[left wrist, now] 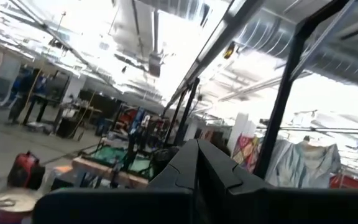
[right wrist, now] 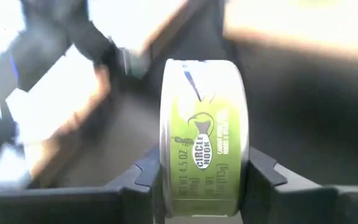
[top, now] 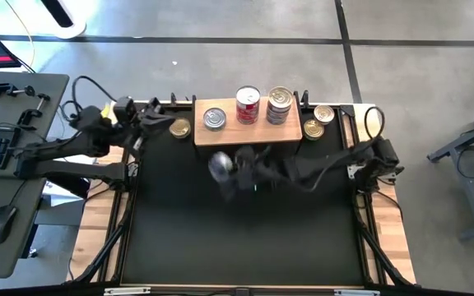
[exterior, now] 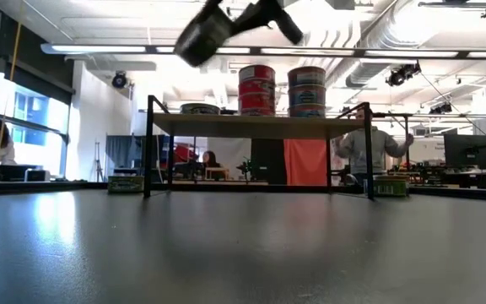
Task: Stack canned seafood by type on shelf
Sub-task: Stack the red tuna can on top of the red tuna can on the shelf
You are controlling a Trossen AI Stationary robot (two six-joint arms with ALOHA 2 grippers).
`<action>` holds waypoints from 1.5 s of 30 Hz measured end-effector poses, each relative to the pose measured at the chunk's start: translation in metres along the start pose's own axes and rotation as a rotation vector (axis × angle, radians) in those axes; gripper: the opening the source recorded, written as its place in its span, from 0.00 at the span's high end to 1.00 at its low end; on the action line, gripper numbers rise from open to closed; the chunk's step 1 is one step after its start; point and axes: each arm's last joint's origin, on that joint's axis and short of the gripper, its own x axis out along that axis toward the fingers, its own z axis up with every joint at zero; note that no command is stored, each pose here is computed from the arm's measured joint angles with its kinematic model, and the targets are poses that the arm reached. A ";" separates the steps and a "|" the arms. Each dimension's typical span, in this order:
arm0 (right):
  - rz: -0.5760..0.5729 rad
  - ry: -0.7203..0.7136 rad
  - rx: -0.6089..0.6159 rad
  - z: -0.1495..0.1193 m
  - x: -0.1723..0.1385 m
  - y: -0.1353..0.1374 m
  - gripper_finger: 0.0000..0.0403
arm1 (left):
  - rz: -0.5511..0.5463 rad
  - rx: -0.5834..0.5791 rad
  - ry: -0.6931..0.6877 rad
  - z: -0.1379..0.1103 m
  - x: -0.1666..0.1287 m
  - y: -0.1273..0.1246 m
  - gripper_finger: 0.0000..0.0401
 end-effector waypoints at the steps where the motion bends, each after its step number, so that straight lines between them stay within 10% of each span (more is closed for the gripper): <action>1: 0.004 -0.067 0.025 0.014 0.002 -0.002 0.70 | -0.004 0.001 -0.004 0.002 -0.001 -0.001 1.00; 14: 0.136 -0.263 0.322 0.125 0.053 -0.077 0.70 | 0.008 0.037 0.170 -0.011 -0.008 -0.004 1.00; 45: -0.016 -0.326 0.644 0.125 0.101 -0.116 0.45 | -0.001 0.083 0.192 -0.014 -0.008 -0.005 1.00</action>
